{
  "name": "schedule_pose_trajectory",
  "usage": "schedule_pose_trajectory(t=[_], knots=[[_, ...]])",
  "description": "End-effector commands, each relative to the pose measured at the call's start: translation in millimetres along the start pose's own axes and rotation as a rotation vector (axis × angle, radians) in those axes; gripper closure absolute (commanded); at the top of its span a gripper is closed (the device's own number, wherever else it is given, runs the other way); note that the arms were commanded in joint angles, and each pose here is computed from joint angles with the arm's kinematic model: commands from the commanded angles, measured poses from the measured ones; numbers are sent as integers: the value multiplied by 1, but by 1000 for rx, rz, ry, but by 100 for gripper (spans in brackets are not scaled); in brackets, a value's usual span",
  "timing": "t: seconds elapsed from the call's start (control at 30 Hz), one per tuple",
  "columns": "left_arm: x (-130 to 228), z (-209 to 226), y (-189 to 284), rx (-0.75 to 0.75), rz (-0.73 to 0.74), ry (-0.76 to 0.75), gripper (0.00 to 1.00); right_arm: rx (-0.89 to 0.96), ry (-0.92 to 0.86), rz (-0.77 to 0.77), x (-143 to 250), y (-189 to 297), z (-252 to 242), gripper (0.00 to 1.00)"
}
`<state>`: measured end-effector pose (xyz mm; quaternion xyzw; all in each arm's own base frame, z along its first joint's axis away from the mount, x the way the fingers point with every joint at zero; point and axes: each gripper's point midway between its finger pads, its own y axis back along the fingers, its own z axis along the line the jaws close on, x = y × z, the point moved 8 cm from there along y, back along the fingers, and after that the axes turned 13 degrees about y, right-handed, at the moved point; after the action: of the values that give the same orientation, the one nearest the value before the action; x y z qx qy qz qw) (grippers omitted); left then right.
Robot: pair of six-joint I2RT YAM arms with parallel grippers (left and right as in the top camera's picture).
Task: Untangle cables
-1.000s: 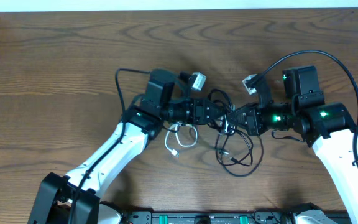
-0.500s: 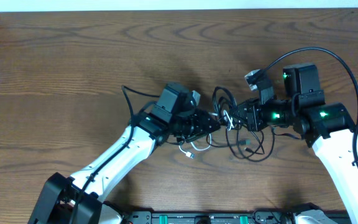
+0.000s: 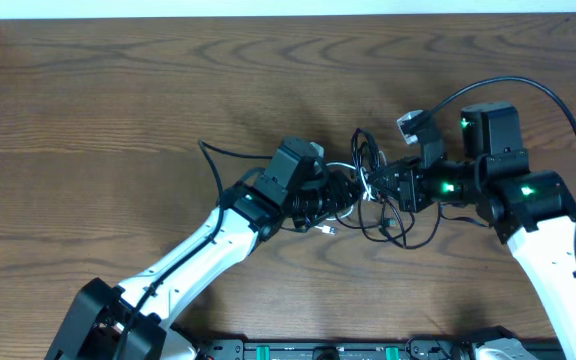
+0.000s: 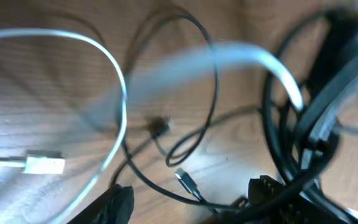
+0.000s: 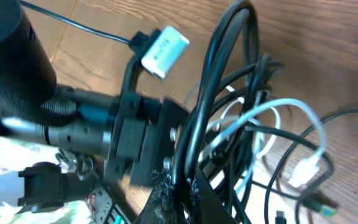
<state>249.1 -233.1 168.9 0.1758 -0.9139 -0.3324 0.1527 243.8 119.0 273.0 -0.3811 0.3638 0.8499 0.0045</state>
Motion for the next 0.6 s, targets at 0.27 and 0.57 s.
schedule_pose_trajectory(t=[0.27,0.57], knots=[[-15,-21,10,145,22,87,36,25,-13,-8,1,9,6,99],[0,-20,-4,116,48,65,39,17,-25,-9,1,9,7,99]])
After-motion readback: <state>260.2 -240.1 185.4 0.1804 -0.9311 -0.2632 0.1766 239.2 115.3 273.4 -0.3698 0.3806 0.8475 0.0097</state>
